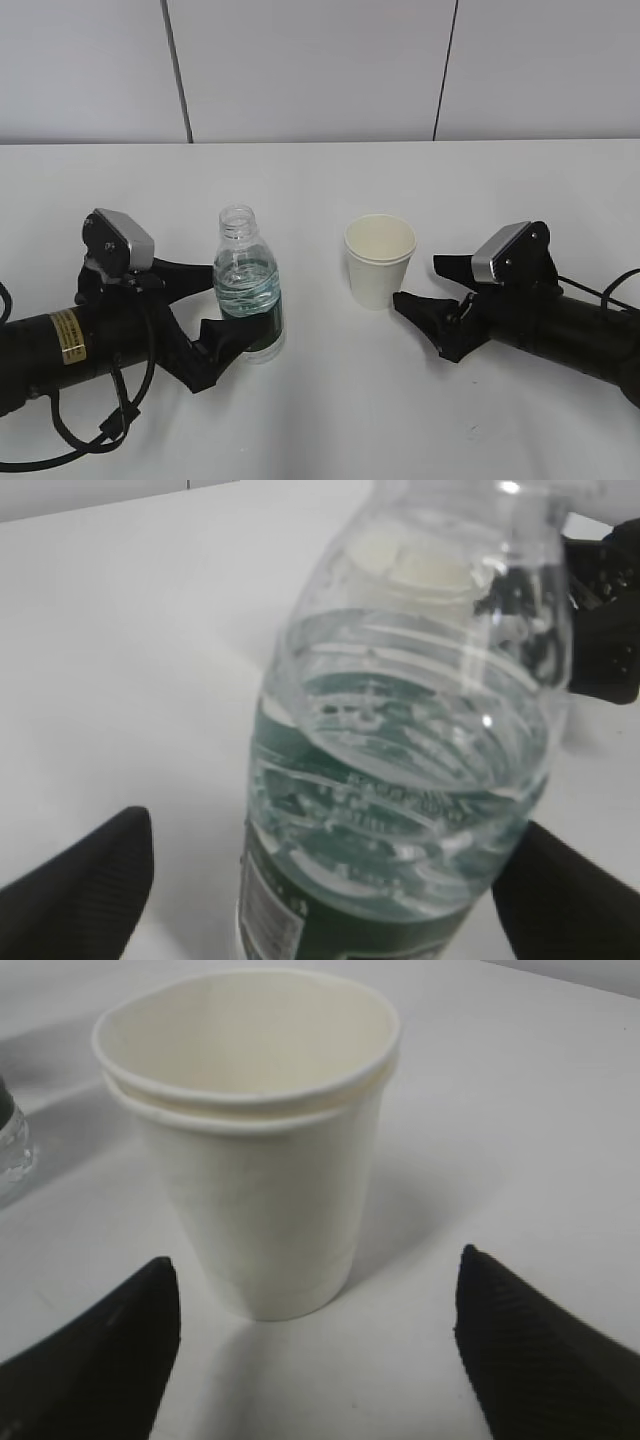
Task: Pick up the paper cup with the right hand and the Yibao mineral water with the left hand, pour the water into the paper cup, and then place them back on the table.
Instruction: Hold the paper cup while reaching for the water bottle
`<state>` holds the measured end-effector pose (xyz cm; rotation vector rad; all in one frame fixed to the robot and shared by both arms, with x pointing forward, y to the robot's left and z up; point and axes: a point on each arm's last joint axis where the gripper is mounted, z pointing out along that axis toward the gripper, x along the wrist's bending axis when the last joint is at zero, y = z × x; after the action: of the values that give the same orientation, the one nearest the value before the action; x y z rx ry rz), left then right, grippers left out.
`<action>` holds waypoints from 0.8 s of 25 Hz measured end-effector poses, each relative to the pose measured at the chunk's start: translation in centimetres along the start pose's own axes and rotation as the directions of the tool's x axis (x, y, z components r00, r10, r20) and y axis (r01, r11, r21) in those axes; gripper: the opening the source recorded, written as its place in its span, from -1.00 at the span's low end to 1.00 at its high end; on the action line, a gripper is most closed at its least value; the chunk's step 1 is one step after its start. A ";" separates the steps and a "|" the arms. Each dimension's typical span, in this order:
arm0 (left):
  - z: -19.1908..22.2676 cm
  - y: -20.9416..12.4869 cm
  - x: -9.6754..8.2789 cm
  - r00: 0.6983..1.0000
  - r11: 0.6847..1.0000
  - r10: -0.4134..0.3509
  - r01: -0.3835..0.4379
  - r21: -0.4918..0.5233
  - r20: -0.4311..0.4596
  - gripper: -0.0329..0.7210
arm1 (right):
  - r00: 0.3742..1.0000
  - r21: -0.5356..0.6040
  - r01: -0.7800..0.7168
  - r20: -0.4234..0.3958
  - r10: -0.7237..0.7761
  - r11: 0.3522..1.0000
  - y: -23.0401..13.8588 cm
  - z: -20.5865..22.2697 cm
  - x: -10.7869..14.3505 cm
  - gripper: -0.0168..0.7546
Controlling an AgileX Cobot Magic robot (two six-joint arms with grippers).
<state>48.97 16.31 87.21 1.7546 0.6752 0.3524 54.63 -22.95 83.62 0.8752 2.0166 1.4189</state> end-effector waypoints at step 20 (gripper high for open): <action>2.8 -0.9 0.1 0.999 1.000 -0.014 0.014 0.011 0.045 0.75 | 1.000 0.010 -0.007 -0.003 0.007 1.000 -0.4 0.1 0.1 0.74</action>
<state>50.38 14.35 85.52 1.7620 0.6578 0.2988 54.55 -22.95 83.23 0.8860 2.0263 1.4159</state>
